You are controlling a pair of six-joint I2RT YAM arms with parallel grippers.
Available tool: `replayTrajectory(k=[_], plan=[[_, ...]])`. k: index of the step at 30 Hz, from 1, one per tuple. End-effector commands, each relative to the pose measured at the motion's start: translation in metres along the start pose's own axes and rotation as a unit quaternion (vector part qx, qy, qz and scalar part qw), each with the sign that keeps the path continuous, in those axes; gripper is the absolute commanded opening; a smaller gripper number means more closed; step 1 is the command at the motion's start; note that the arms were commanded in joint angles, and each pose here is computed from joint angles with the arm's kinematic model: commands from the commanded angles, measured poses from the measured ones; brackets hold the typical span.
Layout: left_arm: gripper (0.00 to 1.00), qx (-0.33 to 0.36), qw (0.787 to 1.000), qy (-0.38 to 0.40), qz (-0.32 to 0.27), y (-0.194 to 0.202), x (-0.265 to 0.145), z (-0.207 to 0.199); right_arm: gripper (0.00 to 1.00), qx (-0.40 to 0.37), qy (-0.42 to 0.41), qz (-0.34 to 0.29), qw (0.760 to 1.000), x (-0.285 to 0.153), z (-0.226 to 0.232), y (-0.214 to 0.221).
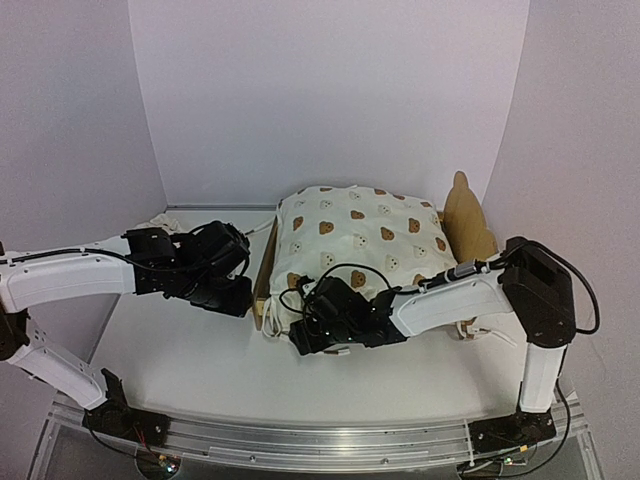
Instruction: Set up the pet bed
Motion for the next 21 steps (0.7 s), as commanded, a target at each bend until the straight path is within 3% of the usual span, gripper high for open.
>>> replayTrajectory(k=[1, 6, 14, 16, 21], plan=[[0.39, -0.008, 1.000, 0.018, -0.020, -0.009, -0.008, -0.005, 0.79, 0.041, -0.011, -0.053, 0.998, 0.005, 0.010, -0.030], [0.38, -0.004, 1.000, 0.019, -0.021, -0.011, -0.006, -0.008, 0.73, 0.052, -0.008, -0.091, 0.994, 0.009, 0.008, -0.039], [0.36, -0.001, 1.000, 0.021, -0.016, -0.009, -0.002, -0.010, 0.11, 0.045, -0.021, -0.156, 0.987, -0.003, 0.011, -0.062], [0.36, 0.000, 1.000, 0.021, -0.014, -0.007, -0.002, -0.008, 0.00, 0.040, -0.031, -0.168, 0.985, -0.016, 0.013, -0.071], [0.36, -0.002, 1.000, 0.022, -0.010, -0.002, -0.002, -0.005, 0.00, 0.022, -0.055, -0.190, 0.980, -0.057, 0.022, -0.096]])
Point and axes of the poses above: each gripper's point midway between its finger pads, its own x axis out along the fingers, its own z axis along the line the jaws close on, y = z × x, the point moved 1 cm from there along -x, back along the fingers, and after that the axes turned 1 degree about -x, right-handed, at the moved point
